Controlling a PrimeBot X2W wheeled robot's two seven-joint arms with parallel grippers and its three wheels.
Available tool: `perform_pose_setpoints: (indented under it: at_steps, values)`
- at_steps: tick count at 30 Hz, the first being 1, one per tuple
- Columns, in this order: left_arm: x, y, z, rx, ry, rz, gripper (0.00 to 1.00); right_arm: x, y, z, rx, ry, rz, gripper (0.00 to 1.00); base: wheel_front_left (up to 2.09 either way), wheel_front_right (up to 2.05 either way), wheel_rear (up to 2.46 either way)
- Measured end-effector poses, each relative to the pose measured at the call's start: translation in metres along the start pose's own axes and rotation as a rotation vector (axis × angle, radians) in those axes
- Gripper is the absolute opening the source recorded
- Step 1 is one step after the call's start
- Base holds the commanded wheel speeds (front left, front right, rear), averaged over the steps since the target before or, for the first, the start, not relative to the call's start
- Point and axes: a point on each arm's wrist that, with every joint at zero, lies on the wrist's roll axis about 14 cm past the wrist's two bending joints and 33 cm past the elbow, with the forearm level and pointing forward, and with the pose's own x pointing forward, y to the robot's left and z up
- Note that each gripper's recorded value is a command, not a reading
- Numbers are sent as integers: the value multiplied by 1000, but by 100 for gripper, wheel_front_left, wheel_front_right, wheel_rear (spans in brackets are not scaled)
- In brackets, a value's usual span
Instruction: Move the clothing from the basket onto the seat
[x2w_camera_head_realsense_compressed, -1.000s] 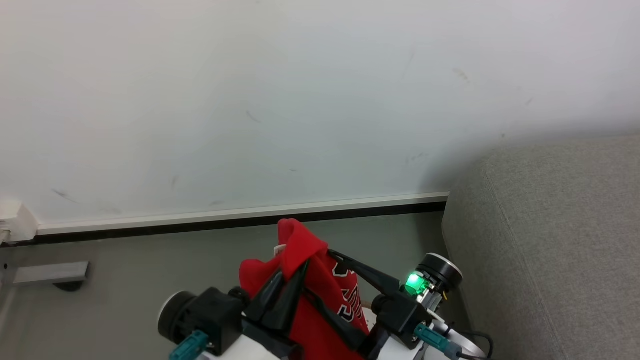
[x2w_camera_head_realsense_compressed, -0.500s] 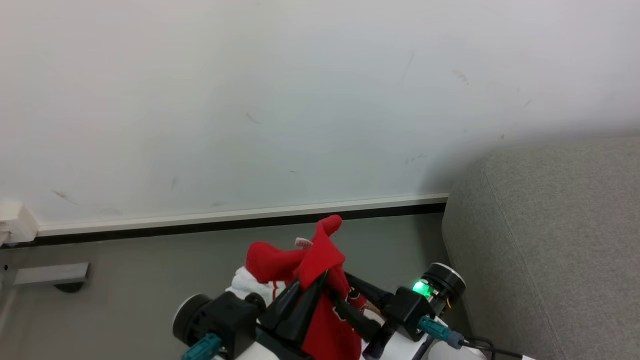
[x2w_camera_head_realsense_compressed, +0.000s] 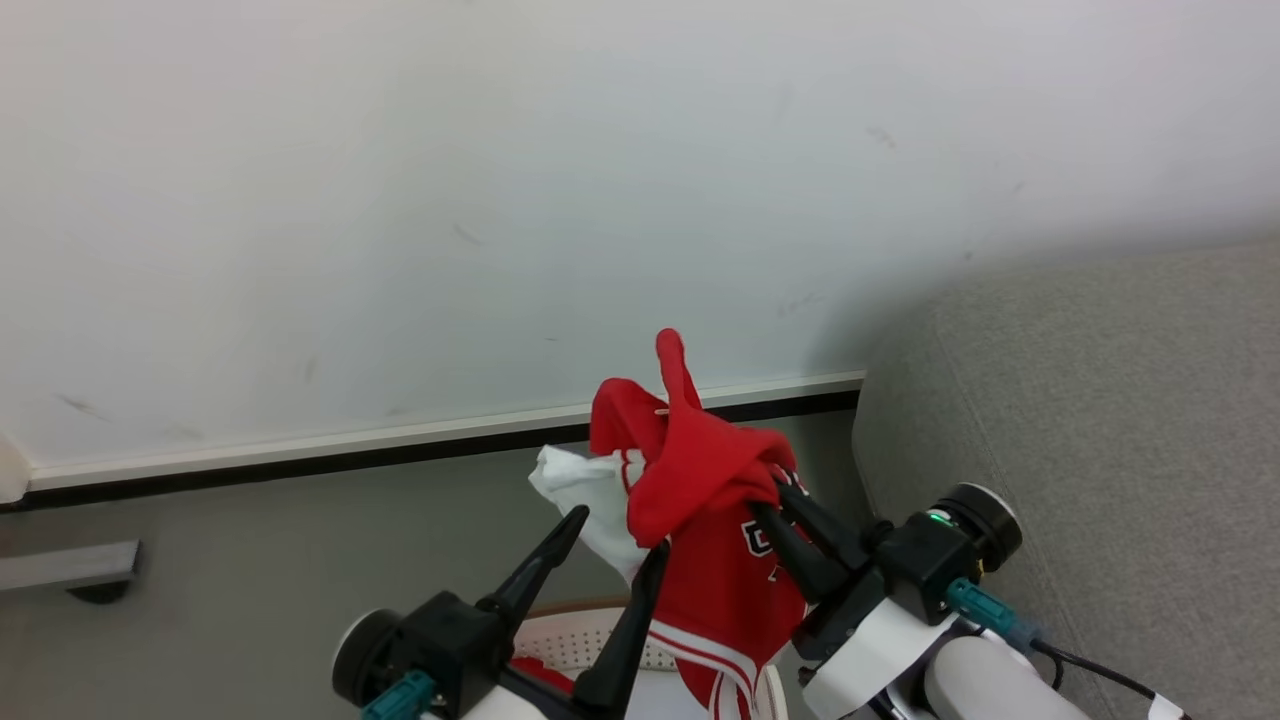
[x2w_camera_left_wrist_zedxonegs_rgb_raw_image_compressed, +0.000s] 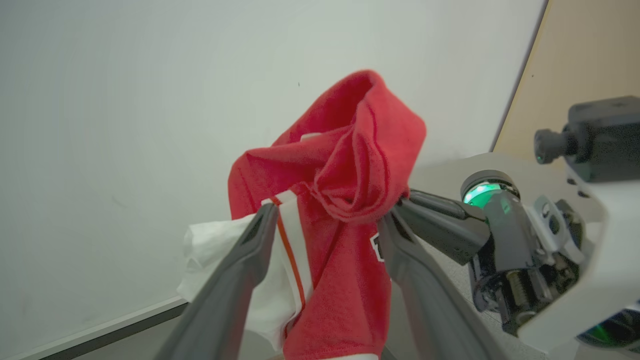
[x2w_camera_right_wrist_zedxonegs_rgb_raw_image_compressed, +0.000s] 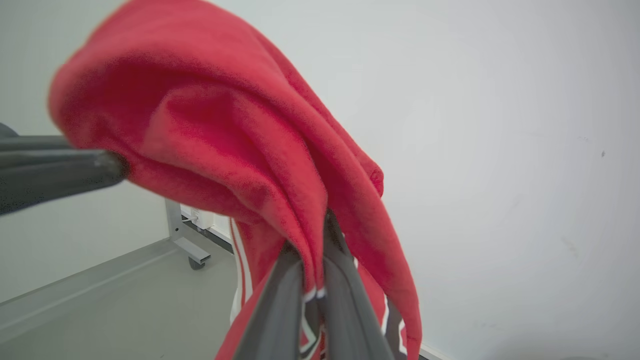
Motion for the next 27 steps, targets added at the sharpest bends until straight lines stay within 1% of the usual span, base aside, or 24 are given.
perform_pose_setpoints:
  at_steps: [5,12,18,23,27]
  values:
    - [8,-7,-18,-14,38,-30,100,-17,-31,7,-18,-19,-101,0,0,0,0]
    - [26,-25,-34,-43,58,-103,100,-47,-71,14,-59,-28,-243,0,0,0,0]
    - [41,-50,-50,-72,85,-197,100,-79,-104,20,-97,-26,-369,0,0,0,0]
    - [50,-66,-57,-93,94,-255,100,-103,-121,20,-113,-14,-450,0,0,0,0]
    - [55,-72,-62,-104,103,-278,100,-114,-129,19,-114,-9,-491,0,0,0,0]
